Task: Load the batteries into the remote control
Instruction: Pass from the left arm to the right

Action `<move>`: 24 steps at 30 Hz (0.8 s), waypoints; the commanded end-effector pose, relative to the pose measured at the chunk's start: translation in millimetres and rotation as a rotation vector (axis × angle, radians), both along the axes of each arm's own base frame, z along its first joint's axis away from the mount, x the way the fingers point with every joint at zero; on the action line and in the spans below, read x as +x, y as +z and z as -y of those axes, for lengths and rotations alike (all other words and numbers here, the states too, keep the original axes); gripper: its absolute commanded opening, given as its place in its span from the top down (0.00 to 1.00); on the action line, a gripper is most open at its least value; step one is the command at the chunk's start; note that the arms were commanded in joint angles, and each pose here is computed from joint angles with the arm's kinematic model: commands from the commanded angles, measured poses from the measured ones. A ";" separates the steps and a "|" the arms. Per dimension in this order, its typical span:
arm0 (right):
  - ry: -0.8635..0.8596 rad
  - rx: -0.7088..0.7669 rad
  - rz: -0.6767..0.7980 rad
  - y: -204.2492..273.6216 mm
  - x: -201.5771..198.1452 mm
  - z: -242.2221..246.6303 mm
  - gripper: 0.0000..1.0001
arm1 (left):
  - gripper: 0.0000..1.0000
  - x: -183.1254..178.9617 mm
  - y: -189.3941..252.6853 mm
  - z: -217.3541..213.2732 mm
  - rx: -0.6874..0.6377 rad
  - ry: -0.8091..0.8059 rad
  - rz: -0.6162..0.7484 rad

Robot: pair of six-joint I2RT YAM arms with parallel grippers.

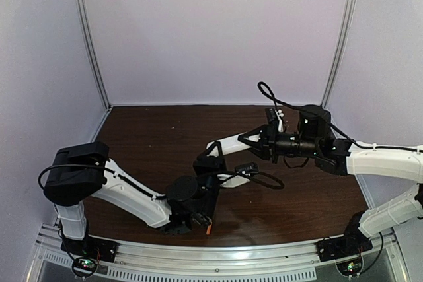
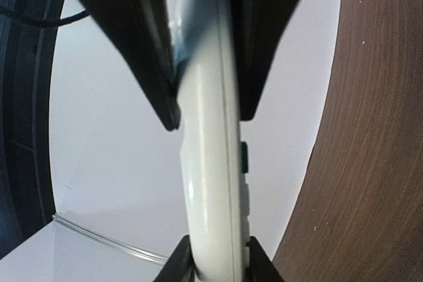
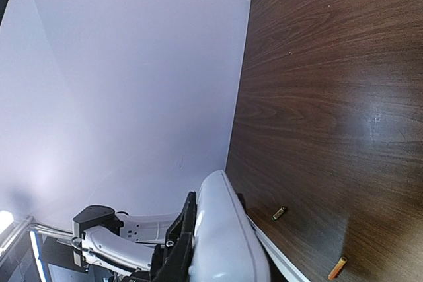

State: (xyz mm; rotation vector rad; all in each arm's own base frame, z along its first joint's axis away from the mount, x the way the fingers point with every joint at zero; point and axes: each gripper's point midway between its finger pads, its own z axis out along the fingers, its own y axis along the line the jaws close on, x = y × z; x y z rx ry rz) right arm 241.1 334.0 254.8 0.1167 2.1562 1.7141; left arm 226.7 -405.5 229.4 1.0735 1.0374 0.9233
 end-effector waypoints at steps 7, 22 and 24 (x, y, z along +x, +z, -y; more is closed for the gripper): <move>-0.008 0.043 0.099 25.7 7.4 15.0 0.99 | 0.34 -16.8 55.3 -34.1 -0.401 -0.040 0.055; -0.093 -0.016 0.183 35.0 34.9 61.1 1.00 | 0.03 -5.9 11.2 -27.2 -0.603 -0.255 -0.596; -0.097 -0.040 0.199 32.9 35.3 65.7 1.00 | 0.03 -5.3 12.5 -26.6 -0.684 -0.294 -0.705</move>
